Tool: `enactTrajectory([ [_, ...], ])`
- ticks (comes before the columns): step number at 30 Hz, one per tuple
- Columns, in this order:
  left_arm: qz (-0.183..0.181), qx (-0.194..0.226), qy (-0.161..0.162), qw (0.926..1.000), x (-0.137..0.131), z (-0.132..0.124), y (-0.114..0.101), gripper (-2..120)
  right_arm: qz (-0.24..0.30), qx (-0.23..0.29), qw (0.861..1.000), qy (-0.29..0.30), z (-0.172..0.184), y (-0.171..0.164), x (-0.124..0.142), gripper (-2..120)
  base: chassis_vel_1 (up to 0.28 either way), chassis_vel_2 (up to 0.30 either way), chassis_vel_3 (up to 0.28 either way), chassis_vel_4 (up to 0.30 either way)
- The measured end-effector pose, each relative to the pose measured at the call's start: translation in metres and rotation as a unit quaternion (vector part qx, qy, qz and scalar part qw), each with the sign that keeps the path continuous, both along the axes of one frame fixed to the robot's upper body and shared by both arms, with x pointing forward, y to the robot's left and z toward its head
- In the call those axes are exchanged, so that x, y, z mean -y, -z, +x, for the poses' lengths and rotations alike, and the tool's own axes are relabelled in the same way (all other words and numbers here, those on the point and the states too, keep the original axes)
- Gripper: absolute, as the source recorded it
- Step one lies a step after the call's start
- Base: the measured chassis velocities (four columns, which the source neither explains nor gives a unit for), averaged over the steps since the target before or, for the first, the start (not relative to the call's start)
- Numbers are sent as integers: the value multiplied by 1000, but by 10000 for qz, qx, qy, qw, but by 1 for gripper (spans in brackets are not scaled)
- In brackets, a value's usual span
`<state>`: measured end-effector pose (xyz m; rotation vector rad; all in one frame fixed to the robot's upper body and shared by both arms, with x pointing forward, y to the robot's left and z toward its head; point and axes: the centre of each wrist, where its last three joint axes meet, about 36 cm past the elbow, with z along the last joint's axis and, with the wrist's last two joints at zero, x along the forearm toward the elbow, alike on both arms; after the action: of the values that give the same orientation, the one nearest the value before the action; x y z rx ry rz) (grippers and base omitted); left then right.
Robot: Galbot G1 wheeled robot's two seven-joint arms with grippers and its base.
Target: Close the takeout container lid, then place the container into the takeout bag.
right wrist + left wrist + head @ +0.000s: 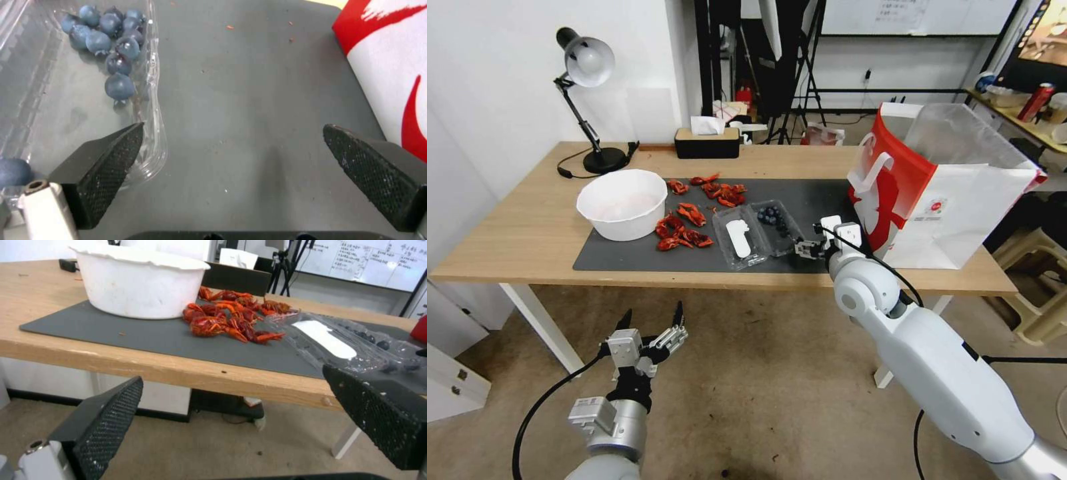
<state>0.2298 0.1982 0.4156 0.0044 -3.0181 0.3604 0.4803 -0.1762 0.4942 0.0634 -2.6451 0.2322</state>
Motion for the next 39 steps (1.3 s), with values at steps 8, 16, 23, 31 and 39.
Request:
enactTrajectory([
  [8,4,15,-6,10000,0,-1,0,100,49,-21,10000,34,-10,-1,3,100,0,0,0,0],
  [16,5,36,-5,10000,1,-2,1,100,118,-45,9998,139,-22,-4,7,100,0,0,0,0],
  [23,14,47,-3,10000,1,-3,1,100,168,-76,9996,203,-32,-5,13,100,0,0,0,0],
  [31,19,64,18,10000,4,-4,1,100,250,-132,9993,229,-47,-3,17,100,0,0,0,0],
  [39,18,72,21,10000,5,-4,2,100,444,-35,9987,253,-51,-12,20,100,0,0,0,0],
])
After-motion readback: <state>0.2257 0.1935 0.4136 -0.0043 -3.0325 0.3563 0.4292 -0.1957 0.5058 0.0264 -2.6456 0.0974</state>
